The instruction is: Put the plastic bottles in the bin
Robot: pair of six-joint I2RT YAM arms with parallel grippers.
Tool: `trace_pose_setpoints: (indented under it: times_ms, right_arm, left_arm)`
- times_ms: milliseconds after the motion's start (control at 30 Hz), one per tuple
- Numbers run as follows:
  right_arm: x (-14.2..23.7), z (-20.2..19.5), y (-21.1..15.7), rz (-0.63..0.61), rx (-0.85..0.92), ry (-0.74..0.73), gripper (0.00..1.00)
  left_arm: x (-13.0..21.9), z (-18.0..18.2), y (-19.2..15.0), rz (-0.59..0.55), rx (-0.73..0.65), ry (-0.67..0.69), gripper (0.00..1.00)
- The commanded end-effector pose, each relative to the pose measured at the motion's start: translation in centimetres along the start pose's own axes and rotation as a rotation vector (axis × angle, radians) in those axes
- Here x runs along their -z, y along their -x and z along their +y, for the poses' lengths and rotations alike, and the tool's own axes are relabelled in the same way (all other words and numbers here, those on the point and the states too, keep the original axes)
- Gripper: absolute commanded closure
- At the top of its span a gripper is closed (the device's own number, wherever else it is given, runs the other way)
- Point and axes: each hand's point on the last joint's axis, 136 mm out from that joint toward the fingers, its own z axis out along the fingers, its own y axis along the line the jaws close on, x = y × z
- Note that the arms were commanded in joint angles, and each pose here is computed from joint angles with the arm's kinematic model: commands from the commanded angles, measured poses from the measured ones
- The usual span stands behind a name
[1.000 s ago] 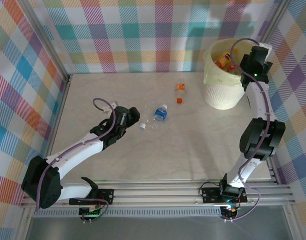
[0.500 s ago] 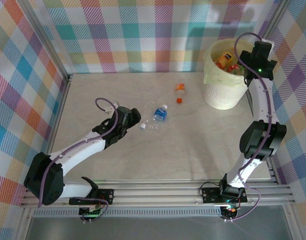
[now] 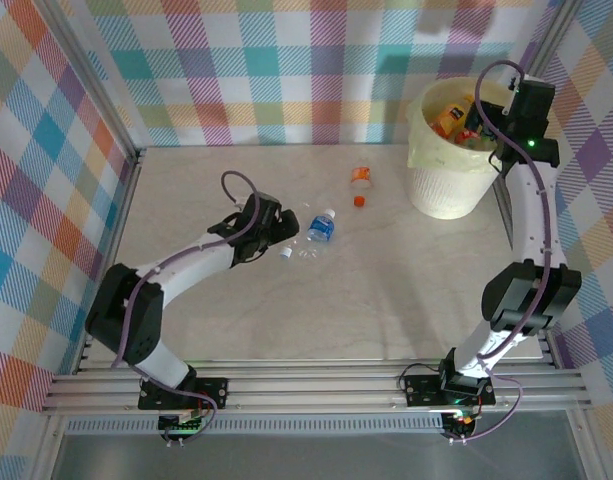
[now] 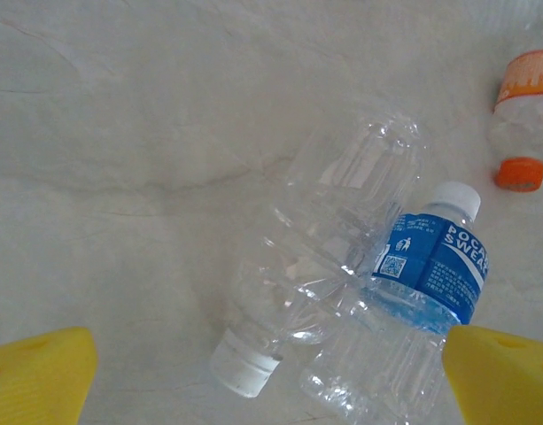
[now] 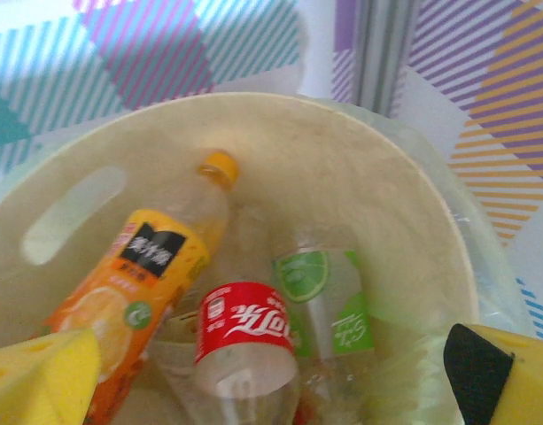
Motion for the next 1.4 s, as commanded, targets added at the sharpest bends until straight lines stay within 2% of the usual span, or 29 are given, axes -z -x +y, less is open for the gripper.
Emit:
trace_pose_setpoints:
  times_ms: [0,100,233,433,600,700,1000,1100,1367]
  right_arm:
    - [2.4,2.6,-0.6,0.024,-0.020,0.134,0.00]
    - [3.8,4.4,-1.1,0.034,-0.051,0.232,0.00]
    - [6.0,7.3,-2.2,0.081,-0.110,0.411,0.00]
    - [8.7,11.2,-4.7,0.163,-0.185,0.618,0.00]
    - [9.5,12.3,-6.2,0.203,-0.186,0.660,0.00]
    - [9.5,12.7,-7.0,0.226,-0.191,0.673,0.00]
    - [9.9,14.1,-8.1,0.274,-0.182,0.729,0.00]
    - [10.2,14.7,-8.2,0.291,-0.186,0.772,0.00]
    - [12.0,17.1,-8.4,0.321,-0.221,0.923,0.00]
  left_arm:
    - [-1.6,-0.4,-0.4,0.078,-0.028,-0.015,0.00]
    - [-2.8,-1.3,-0.7,0.121,-0.045,-0.052,0.02]
    - [-4.9,-0.8,-1.6,0.189,-0.107,-0.004,0.03]
    - [-7.3,-0.9,-1.7,0.264,-0.156,-0.020,0.09]
    - [-8.8,-1.8,-2.1,0.321,-0.264,-0.057,0.13]
    - [-9.9,-1.2,-2.1,0.339,-0.304,-0.018,0.16]
    - [-11.2,0.5,-2.8,0.358,-0.298,0.051,0.28]
    - [-11.0,1.6,-2.8,0.340,-0.310,0.083,0.36]
    - [-9.7,1.3,-2.9,0.284,-0.302,-0.004,0.48]
